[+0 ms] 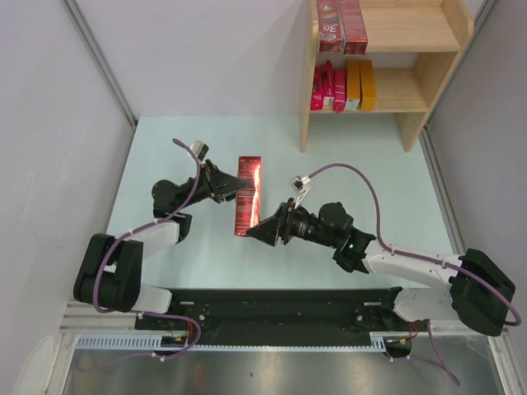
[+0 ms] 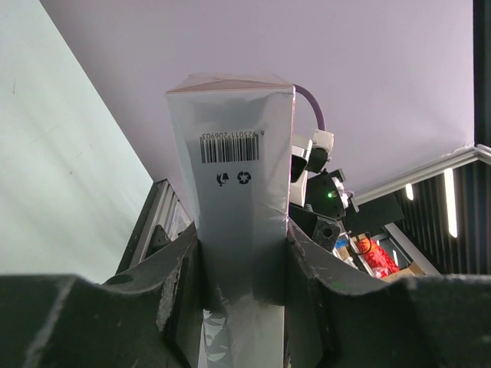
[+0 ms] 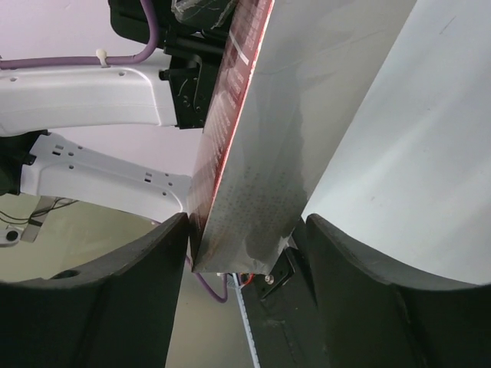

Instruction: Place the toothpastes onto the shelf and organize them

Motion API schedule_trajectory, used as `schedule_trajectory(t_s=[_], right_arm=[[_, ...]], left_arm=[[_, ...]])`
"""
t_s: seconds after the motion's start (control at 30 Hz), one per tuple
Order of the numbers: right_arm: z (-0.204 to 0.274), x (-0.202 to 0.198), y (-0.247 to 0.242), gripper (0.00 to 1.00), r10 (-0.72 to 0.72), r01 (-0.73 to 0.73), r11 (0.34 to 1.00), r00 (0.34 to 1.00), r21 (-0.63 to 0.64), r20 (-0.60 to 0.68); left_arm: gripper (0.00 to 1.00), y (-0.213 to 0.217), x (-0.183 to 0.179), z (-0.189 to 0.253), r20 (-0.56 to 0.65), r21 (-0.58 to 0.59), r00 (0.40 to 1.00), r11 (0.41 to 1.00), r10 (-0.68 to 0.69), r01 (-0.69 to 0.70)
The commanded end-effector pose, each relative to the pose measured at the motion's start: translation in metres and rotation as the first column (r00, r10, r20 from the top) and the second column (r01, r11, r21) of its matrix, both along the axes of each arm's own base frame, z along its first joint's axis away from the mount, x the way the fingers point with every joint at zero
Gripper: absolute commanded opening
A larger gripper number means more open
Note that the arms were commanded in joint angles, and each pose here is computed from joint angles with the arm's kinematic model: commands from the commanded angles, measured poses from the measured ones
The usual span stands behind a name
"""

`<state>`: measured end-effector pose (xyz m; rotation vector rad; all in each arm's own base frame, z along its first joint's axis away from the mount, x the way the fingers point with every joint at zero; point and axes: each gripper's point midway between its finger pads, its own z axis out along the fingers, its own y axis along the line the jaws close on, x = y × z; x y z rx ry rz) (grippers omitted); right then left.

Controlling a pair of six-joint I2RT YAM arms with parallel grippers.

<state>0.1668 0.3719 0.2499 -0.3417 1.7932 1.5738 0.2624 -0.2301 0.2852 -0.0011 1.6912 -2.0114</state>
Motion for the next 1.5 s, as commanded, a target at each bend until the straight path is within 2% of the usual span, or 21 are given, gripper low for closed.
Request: schedule_trajectory(t_s=[0.0,0.07,0.17,0.27,0.33,0.43,0.53,0.57,0.63,0.67,0.7,0.77,0.83,0.87,1.03,1.07,1.13,1.17,1.27,1.33,1.47], right_arm=[[0.018,0.0,0.005,0.63,-0.005,0.003,0.997,0.999,0.074,0.034],[0.019,-0.001,0.006,0.57,-0.001,-0.002,0.997,0.999,0.079,0.032],[0.022,-0.002,0.006,0.42,0.001,-0.004,0.996,0.999,0.085,0.036],[0.023,-0.001,0.003,0.35,-0.01,0.007,0.997,0.999,0.079,0.04],[0.024,0.0,0.001,0.32,-0.023,0.02,0.997,0.999,0.074,0.046],[0.024,0.001,-0.001,0.3,-0.034,0.031,0.997,0.998,0.065,0.055],[0.026,0.001,-0.004,0.28,-0.049,0.045,0.997,0.997,0.06,0.065],[0.027,0.002,-0.006,0.27,-0.053,0.05,0.997,0.996,0.058,0.067],[0.029,0.003,-0.009,0.27,-0.066,0.062,0.997,0.995,0.055,0.077],[0.027,0.003,-0.01,0.26,-0.07,0.067,0.997,0.995,0.046,0.075],[0.029,0.003,-0.012,0.26,-0.077,0.073,0.996,0.994,0.047,0.081],[0.027,0.005,-0.015,0.26,-0.088,0.086,0.996,0.993,0.031,0.083],[0.026,0.005,-0.019,0.26,-0.098,0.097,0.995,0.991,0.018,0.086],[0.027,0.007,-0.021,0.25,-0.108,0.107,0.994,0.99,0.015,0.094],[0.025,0.009,-0.033,0.25,-0.131,0.133,0.991,0.987,-0.016,0.098],[0.024,0.012,-0.035,0.25,-0.142,0.145,0.989,0.985,-0.024,0.097],[0.022,0.011,-0.042,0.25,-0.151,0.156,0.987,0.984,-0.046,0.099],[0.021,0.013,-0.045,0.25,-0.161,0.166,0.985,0.982,-0.052,0.098],[0.022,0.014,-0.058,0.25,-0.172,0.179,0.981,0.98,-0.071,0.096],[0.016,0.016,-0.067,0.25,-0.19,0.2,0.974,0.977,-0.109,0.096],[0.02,0.019,-0.085,0.25,-0.224,0.236,0.963,0.969,-0.131,0.102]], left_arm=[[0.38,0.009,-0.034,0.049,0.367,-0.078,0.93,0.997,0.016,0.014],[0.37,0.009,-0.034,0.049,0.366,-0.079,0.93,0.997,0.016,0.014],[0.38,0.009,-0.035,0.05,0.368,-0.08,0.93,0.997,0.018,0.013],[0.38,0.009,-0.036,0.049,0.374,-0.077,0.927,0.997,0.018,0.012],[0.43,0.009,-0.036,0.049,0.379,-0.07,0.925,0.997,0.013,0.015],[0.52,0.008,-0.036,0.048,0.388,-0.05,0.921,0.999,0.013,0.007],[0.67,0.007,-0.032,0.043,0.395,-0.007,0.918,1.0,0.029,-0.028],[0.78,0.007,-0.031,0.04,0.364,0.019,0.931,0.999,0.031,-0.041],[0.89,0.008,-0.024,0.035,0.412,0.067,0.908,0.991,0.077,-0.114],[0.98,0.01,-0.021,0.028,0.346,0.124,0.934,0.982,0.089,-0.14],[1.0,0.012,-0.015,0.022,0.422,0.18,0.9,0.962,0.112,-0.205],[1.0,0.021,-0.005,0.017,0.386,0.275,0.903,0.911,0.189,-0.308],[1.0,0.035,0.008,0.014,0.454,0.34,0.852,0.834,0.259,-0.434],[1.0,0.041,0.006,0.012,0.439,0.381,0.855,0.805,0.276,-0.455],[1.0,0.075,0.019,-0.001,0.485,0.492,0.783,0.618,0.389,-0.613],[1.0,0.087,0.023,-0.006,0.482,0.528,0.762,0.55,0.433,-0.647],[0.99,0.099,0.028,-0.013,0.5,0.567,0.735,0.469,0.458,-0.677],[1.0,0.115,0.031,-0.028,0.482,0.623,0.716,0.377,0.505,-0.685],[1.0,0.132,0.035,-0.046,0.479,0.687,0.695,0.264,0.536,-0.677],[0.99,0.135,0.037,-0.055,0.465,0.708,0.697,0.244,0.545,-0.663],[1.0,0.129,0.04,-0.063,0.44,0.72,0.715,0.261,0.544,-0.642]])
